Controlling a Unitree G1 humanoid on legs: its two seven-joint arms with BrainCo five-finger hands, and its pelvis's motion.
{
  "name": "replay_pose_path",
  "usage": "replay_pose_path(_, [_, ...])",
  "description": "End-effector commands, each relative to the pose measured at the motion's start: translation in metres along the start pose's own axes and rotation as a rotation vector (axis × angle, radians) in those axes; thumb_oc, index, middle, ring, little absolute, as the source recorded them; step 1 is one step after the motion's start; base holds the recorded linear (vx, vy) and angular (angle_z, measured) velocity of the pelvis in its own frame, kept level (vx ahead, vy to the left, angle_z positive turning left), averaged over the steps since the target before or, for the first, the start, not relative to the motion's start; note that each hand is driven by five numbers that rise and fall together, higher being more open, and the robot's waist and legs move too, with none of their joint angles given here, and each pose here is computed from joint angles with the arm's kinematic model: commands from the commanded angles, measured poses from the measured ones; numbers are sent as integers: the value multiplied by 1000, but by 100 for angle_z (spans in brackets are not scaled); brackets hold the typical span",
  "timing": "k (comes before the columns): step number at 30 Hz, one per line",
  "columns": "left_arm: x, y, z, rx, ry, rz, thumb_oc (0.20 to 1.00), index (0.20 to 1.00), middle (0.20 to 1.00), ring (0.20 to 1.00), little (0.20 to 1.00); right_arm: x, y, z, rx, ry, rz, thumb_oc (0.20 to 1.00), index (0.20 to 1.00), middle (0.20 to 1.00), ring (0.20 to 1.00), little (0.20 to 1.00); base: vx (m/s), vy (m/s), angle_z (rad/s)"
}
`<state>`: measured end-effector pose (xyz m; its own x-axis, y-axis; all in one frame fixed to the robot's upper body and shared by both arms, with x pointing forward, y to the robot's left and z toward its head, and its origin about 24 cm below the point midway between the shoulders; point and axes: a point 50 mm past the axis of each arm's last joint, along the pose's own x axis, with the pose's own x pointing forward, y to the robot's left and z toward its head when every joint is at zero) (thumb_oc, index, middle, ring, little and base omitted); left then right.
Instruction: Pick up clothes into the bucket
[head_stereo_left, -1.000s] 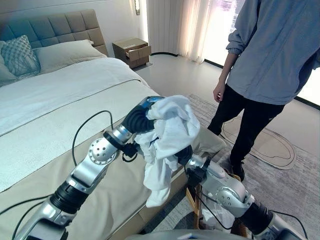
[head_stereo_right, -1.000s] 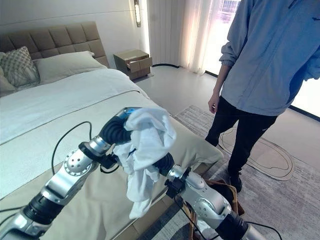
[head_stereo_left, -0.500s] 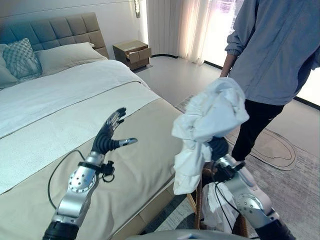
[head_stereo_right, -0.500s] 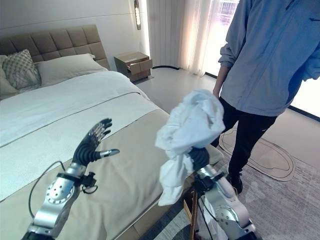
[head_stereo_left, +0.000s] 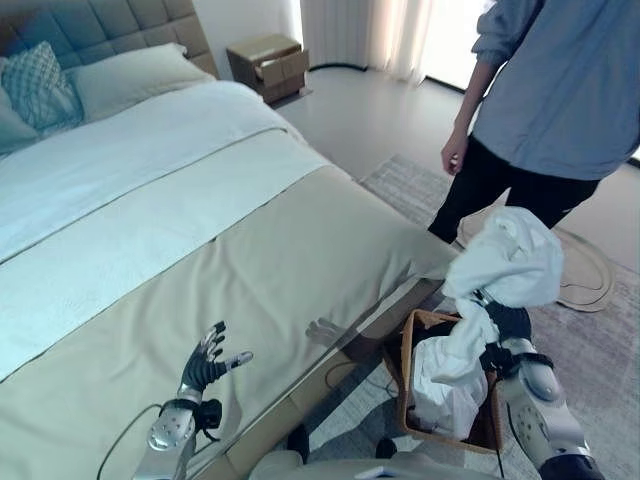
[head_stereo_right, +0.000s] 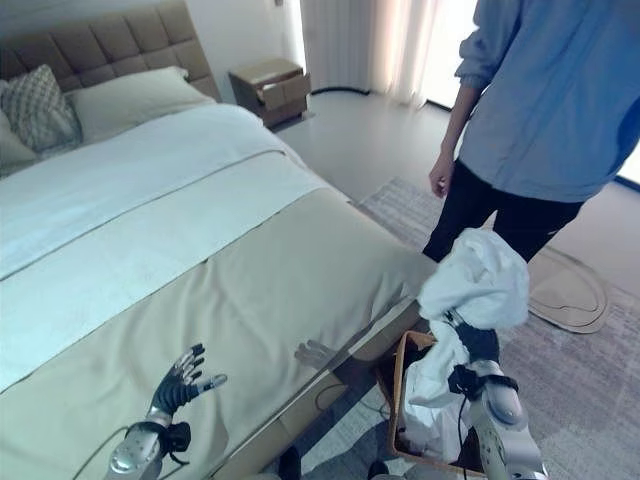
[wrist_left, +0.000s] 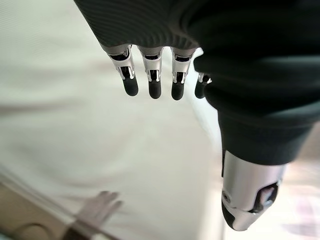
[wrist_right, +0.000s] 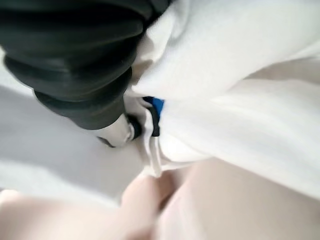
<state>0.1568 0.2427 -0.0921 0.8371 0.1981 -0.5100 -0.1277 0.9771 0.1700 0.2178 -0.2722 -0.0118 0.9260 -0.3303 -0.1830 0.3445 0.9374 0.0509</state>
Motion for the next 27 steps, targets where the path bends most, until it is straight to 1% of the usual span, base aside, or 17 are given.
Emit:
replay_pose_path(1, [11,10,5,19,2,112,1000,1000,1000,1000,1000,19,11,45,117,-219,-70,200,200,200,200,200,-60,2,18])
replay_pose_path(2, [11,6,-6,17,60,120,1000,1000,1000,1000,1000,25,7,43,125,-202,-112,200,200,200,200,200,-81,15,19])
replay_pose_path(4, [6,-1,-32,-3,199,146,1000,1000,1000,1000,1000,38,-6,42,68,-171,-219,200,200,200,200,200,-143,7,25])
replay_pose_path(5, [4,-4,-40,-7,240,149,1000,1000,1000,1000,1000,44,-11,44,35,-165,-260,200,200,200,200,200,-146,-10,26])
replay_pose_path(7, [4,-8,-41,5,249,139,1000,1000,1000,1000,1000,50,-12,50,15,-169,-284,200,200,200,200,200,-96,-3,25])
replay_pose_path(8, [5,-15,-39,13,238,117,1000,1000,1000,1000,1000,62,-22,61,-55,-173,-354,200,200,200,200,200,-104,5,21])
replay_pose_path(10, [6,-20,-37,9,224,101,1000,1000,1000,1000,1000,66,-24,67,-69,-178,-365,200,200,200,200,200,-92,-6,11])
replay_pose_path(11, [9,-27,-29,-12,184,81,1000,1000,1000,1000,1000,73,-32,75,-164,-172,-397,200,200,200,200,200,-89,-20,13])
replay_pose_path(12, [10,-30,-25,-15,167,69,1000,1000,1000,1000,1000,76,-36,81,-216,-178,-421,200,200,200,200,200,-102,-26,13])
replay_pose_path(16, [16,-44,-9,-38,96,27,1000,1000,1000,1000,1000,84,-46,94,-271,-173,-490,200,200,200,200,200,21,-26,3])
replay_pose_path(18, [19,-53,6,-73,33,-2,1000,1000,1000,1000,1000,88,-57,103,-342,-162,-539,200,200,200,200,200,0,0,0])
replay_pose_path(21, [22,-62,20,-91,-20,-34,1000,1000,1000,1000,1000,89,-65,112,-389,-164,-578,200,200,200,200,200,-18,-16,-4])
replay_pose_path(27, [24,-68,30,-100,-60,-37,1000,1000,1000,1000,1000,92,-72,122,-460,-159,-626,200,200,200,200,200,0,0,0])
